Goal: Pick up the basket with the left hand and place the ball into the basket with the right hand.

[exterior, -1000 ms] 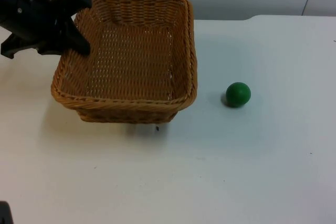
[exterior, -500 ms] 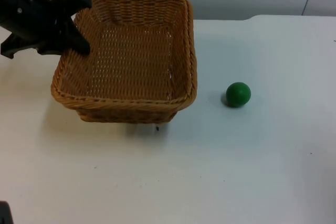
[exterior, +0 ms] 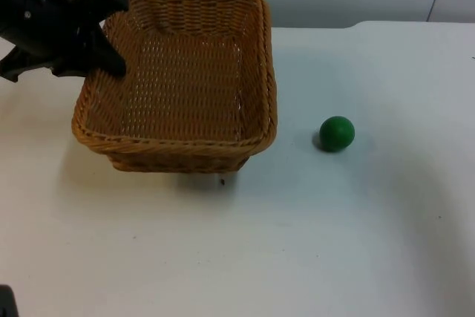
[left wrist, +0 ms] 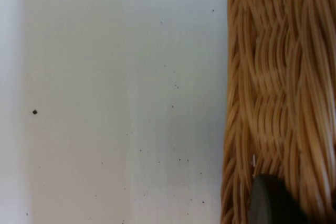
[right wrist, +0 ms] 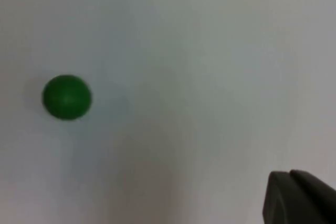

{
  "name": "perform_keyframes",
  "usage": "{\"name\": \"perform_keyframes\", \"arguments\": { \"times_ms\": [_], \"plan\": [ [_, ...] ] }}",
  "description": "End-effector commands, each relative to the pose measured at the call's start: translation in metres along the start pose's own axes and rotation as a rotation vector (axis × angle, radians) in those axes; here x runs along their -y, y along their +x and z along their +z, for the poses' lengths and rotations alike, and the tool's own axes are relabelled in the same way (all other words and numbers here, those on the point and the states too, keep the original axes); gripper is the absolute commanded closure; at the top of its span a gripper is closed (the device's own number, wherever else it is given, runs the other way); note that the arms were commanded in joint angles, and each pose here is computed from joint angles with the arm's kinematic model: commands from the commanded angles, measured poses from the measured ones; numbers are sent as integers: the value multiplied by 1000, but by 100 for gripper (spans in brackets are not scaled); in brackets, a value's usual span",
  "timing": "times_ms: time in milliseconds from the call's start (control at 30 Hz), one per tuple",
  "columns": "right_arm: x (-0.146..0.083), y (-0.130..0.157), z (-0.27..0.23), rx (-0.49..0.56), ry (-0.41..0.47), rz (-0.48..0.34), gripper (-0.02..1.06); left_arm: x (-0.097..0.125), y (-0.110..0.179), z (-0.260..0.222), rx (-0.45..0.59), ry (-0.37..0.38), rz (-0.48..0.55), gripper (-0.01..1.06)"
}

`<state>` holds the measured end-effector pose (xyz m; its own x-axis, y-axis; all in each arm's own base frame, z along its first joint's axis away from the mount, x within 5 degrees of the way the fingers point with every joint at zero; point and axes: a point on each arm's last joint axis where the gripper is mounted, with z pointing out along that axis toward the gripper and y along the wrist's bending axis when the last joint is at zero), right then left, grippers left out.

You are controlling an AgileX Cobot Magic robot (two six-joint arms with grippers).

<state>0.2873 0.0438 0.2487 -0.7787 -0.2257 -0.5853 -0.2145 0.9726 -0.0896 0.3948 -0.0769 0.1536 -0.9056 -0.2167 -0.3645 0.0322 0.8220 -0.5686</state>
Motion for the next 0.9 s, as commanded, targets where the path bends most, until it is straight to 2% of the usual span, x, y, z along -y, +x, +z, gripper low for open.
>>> {"name": "perform_keyframes", "arguments": {
  "times_ms": [0,67,100,133,167,233,267,333,433,533,867],
  "plan": [
    [-11,-9,11,-45,-17,-49,105,6,-3,-6,21,19,-12,105],
    [-25,-17,28,-85,-44,-80,98,6,-3,-6,21,19,-12,105],
    [-25,-17,28,-85,-44,-80,98,6,-3,-6,21,19,-12,105],
    [-32,-20,34,-94,-55,-81,91,6,-3,-6,21,19,-12,105],
    [-44,-23,44,-107,-73,-78,73,6,-3,-6,23,17,-12,105],
    [-53,-25,56,-111,-83,-47,50,6,-3,-6,25,16,-12,105],
    [-53,-25,56,-111,-83,-47,50,6,-3,-6,25,16,-12,105],
    [-60,-27,68,-120,-88,-9,28,6,-3,-6,25,16,-12,105],
    [-66,-28,78,-127,-90,22,26,6,-3,-6,25,16,-12,105],
    [-79,-27,96,-128,-107,9,28,5,-3,-6,25,14,-11,105],
    [-92,-29,117,-105,-128,13,28,5,-4,-6,36,6,-11,105]
  ]
}}
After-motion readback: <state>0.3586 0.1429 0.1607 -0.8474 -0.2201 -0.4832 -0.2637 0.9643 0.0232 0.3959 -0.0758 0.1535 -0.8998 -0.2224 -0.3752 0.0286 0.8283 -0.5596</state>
